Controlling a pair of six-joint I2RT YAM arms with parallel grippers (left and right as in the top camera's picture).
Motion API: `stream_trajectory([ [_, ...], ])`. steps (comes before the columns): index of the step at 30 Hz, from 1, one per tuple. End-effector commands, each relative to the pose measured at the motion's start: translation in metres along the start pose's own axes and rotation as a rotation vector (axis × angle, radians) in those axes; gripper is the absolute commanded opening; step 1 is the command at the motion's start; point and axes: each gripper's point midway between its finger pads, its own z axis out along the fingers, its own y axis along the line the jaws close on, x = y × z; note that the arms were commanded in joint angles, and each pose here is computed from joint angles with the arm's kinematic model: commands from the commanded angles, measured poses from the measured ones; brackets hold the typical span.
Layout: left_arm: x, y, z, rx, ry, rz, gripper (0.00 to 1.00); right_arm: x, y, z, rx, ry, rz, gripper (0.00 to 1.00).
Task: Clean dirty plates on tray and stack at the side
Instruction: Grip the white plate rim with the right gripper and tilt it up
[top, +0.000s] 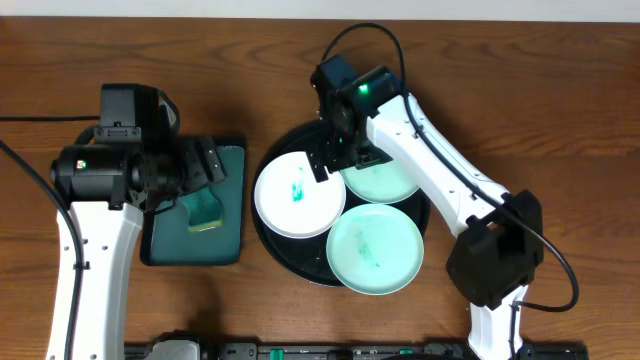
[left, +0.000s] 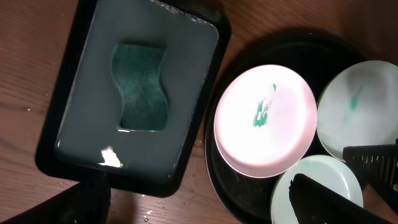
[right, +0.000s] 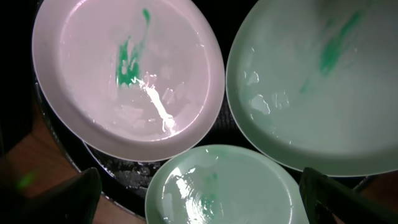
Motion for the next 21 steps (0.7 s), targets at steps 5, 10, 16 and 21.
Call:
stream_trajectory([
  [5, -0.004, 0.002, -0.003, -0.015, -0.017, -0.003, 0.98, -0.006, -0.001, -0.003, 0.055, -0.039, 0.001, 0.99],
  [10, -0.005, 0.005, -0.001, -0.03, -0.015, -0.005, 0.98, -0.005, -0.001, -0.003, 0.049, -0.035, 0.064, 0.99],
  [16, -0.005, 0.042, 0.013, -0.229, -0.03, -0.114, 0.98, 0.007, 0.024, 0.002, -0.028, 0.012, 0.044, 0.99],
  [21, -0.004, 0.043, 0.02, -0.239, -0.006, -0.114, 0.98, 0.017, 0.025, 0.022, -0.004, 0.04, 0.133, 0.94],
])
